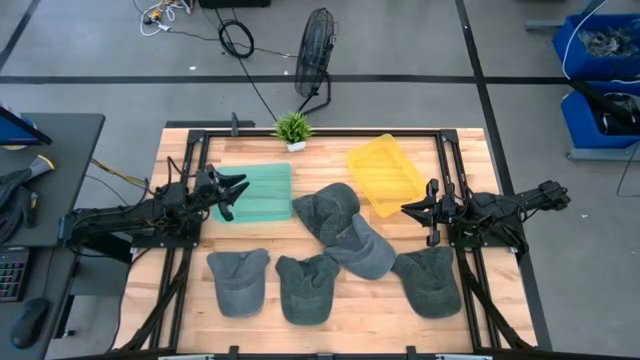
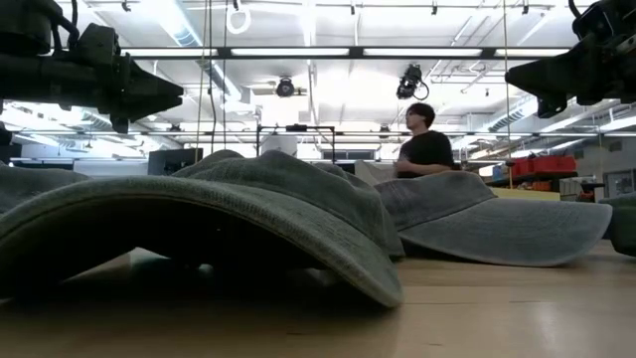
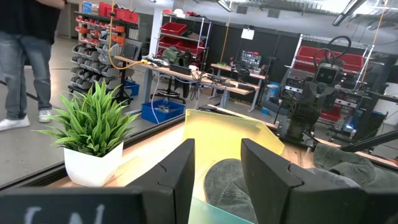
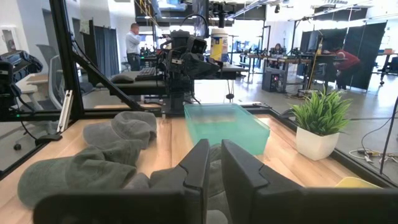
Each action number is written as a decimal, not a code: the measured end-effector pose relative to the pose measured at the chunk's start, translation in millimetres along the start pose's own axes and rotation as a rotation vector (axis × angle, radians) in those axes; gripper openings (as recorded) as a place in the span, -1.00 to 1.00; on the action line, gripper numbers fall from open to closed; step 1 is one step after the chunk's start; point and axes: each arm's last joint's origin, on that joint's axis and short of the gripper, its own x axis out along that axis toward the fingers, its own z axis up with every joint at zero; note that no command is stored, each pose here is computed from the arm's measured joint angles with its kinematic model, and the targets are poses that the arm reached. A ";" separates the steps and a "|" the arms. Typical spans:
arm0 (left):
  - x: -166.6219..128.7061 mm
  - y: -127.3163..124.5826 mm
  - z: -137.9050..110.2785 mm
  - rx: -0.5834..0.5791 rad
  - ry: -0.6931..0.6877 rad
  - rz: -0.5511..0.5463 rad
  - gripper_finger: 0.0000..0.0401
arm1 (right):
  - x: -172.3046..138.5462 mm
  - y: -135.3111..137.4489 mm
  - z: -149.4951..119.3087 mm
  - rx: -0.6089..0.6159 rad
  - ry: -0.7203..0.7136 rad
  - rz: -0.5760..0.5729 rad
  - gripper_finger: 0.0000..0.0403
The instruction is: Pick & Place hat
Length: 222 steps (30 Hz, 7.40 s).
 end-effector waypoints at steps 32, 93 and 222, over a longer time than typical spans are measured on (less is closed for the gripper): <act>0.0 -0.3 1.8 -0.005 -0.018 -0.003 -0.34 | 0.0 0.0 0.1 0.000 0.000 0.000 -0.77; 27.3 -35.5 80.5 -0.045 0.533 -0.180 -0.34 | 0.0 0.0 0.1 0.001 0.000 0.000 -0.77; 122.0 -42.8 64.8 -0.132 0.982 0.703 -0.99 | 0.0 0.0 0.0 -0.101 0.000 0.000 -0.77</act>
